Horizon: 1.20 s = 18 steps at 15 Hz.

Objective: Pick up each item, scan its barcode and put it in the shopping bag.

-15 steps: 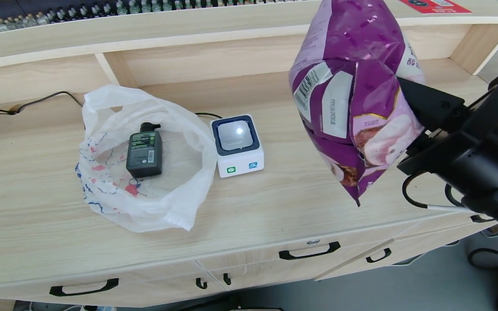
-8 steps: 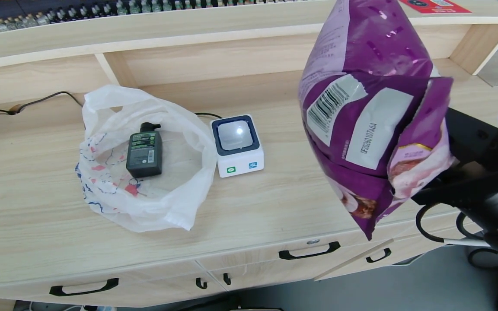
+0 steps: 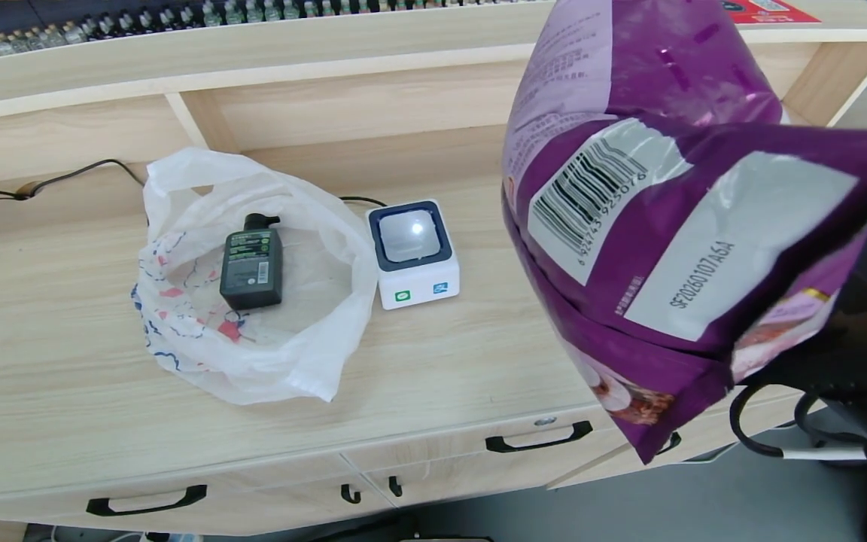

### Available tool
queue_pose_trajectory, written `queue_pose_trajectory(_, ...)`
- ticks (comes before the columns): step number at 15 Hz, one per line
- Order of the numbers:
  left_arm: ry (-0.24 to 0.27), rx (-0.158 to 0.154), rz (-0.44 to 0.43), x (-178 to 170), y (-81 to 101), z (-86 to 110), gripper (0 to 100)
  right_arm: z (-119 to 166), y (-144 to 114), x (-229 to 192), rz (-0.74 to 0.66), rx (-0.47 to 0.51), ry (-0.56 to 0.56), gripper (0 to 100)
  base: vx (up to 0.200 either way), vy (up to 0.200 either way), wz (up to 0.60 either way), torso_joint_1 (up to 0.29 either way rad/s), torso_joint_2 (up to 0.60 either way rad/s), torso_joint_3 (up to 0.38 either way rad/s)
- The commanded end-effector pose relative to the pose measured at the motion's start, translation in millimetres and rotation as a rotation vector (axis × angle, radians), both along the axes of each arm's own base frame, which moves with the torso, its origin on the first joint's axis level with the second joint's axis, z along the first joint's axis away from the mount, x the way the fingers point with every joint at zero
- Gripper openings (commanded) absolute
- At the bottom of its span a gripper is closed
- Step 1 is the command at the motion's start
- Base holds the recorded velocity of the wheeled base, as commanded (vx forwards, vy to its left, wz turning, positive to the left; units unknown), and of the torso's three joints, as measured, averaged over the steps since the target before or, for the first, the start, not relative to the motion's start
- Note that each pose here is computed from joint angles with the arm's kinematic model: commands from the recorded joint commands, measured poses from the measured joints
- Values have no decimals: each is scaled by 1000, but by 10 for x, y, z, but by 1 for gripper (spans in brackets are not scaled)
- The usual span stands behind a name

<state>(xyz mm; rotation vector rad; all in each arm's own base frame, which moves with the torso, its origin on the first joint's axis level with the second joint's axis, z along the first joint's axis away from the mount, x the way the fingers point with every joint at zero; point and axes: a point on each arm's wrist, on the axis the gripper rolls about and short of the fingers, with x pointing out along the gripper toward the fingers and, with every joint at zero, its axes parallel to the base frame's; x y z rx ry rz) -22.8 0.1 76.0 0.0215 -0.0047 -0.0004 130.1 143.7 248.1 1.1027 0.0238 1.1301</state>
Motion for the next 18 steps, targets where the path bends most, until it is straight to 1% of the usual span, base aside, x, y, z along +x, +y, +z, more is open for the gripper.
queue_pose_trajectory(1,2,0,0,0,0,-2,100,-2,3,-15,5,-2,-3,0,0,0,0,0,0,0)
queue_pose_trajectory(4,3,0,0,0,0,-4,100,-43,15,-61,18,-23,-8,0,0,0,0,0,0,0)
queue_pose_trajectory(6,3,0,0,0,0,-4,100,-11,13,-69,25,-15,-20,0,0,0,0,0,0,0)
queue_pose_trajectory(8,3,0,0,0,0,-4,100,-2,-9,-102,60,-28,-49,0,0,0,0,0,0,0)
queue_pose_trajectory(13,3,0,0,0,0,-4,100,12,-19,-101,52,-36,-72,0,0,0,0,0,0,0)
queue_pose_trajectory(15,3,0,0,0,0,-4,100,-24,-43,-73,8,-92,-115,0,0,0,0,0,0,0)
queue_pose_trajectory(17,2,0,0,0,0,-2,100,-54,-190,113,-156,-221,-174,0,0,0,0,0,0,0)
queue_pose_trajectory(18,2,0,0,0,0,-2,100,-126,-272,213,-273,-340,-226,0,0,0,0,0,0,0)
